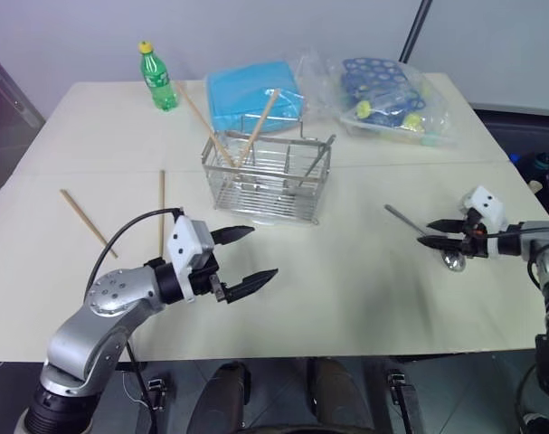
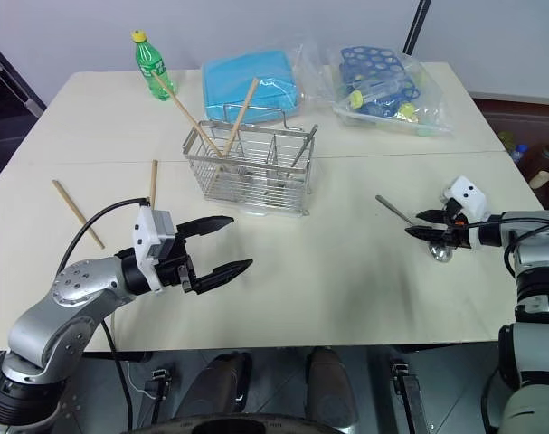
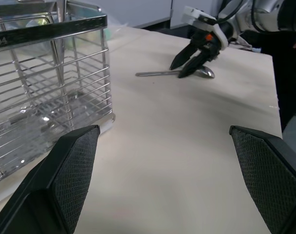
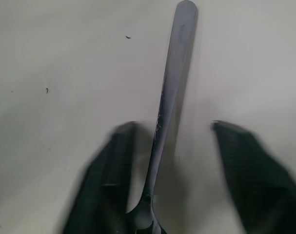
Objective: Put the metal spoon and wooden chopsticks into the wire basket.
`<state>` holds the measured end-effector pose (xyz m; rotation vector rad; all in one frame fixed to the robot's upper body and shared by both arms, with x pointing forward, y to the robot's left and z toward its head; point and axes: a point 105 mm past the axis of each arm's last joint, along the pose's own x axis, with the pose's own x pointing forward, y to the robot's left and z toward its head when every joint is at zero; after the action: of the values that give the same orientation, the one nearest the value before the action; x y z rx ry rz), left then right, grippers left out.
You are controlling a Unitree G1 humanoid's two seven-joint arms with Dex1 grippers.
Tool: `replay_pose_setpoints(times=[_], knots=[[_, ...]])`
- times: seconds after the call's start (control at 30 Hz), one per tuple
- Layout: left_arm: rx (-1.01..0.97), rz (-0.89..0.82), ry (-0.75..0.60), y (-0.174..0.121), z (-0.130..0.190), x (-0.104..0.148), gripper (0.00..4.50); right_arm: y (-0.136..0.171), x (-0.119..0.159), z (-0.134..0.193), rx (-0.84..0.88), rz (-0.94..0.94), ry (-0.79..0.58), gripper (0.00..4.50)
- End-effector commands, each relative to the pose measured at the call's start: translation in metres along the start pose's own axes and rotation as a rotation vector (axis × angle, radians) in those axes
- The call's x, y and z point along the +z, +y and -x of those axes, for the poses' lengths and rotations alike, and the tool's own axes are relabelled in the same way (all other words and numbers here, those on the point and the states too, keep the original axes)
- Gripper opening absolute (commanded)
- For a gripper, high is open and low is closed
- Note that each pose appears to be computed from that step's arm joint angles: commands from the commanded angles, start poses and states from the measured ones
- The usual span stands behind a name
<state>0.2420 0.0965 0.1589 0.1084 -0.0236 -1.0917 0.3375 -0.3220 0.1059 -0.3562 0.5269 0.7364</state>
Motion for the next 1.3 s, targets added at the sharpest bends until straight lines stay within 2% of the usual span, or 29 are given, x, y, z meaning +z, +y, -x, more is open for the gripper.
replay_pose_setpoints(times=[0.03,0.07,0.37,0.57,0.87,1.0,1.1,1.3], knots=[[-0.014,-0.049,-0.028,-0.002,0.003,0.01,4.5,0.007,-0.005,-0.005,0.045,-0.012,0.021,0.21],[-0.017,-0.052,-0.028,-0.002,0.002,0.01,4.5,0.008,-0.005,-0.005,0.047,-0.012,0.022,0.04],[-0.034,-0.063,-0.048,0.006,-0.005,0.008,4.5,0.007,-0.004,0.002,0.02,-0.013,0.038,0.04],[-0.027,-0.062,-0.08,0.016,-0.01,0.012,4.5,-0.022,0.032,0.006,-0.242,0.006,-0.105,0.04],[-0.03,-0.061,-0.118,0.037,-0.01,0.023,4.5,-0.033,0.125,0.031,-0.572,0.083,-0.439,0.04],[-0.036,-0.083,-0.124,0.044,-0.007,0.031,4.5,-0.024,0.195,0.058,-0.704,0.1,-0.693,0.04],[-0.022,-0.096,-0.113,0.049,-0.003,0.033,4.5,-0.007,0.229,0.06,-0.686,0.077,-0.819,0.04],[0.056,-0.1,-0.108,0.061,0.004,0.039,4.5,0.063,0.289,0.032,-0.403,0.087,-1.014,0.04]])
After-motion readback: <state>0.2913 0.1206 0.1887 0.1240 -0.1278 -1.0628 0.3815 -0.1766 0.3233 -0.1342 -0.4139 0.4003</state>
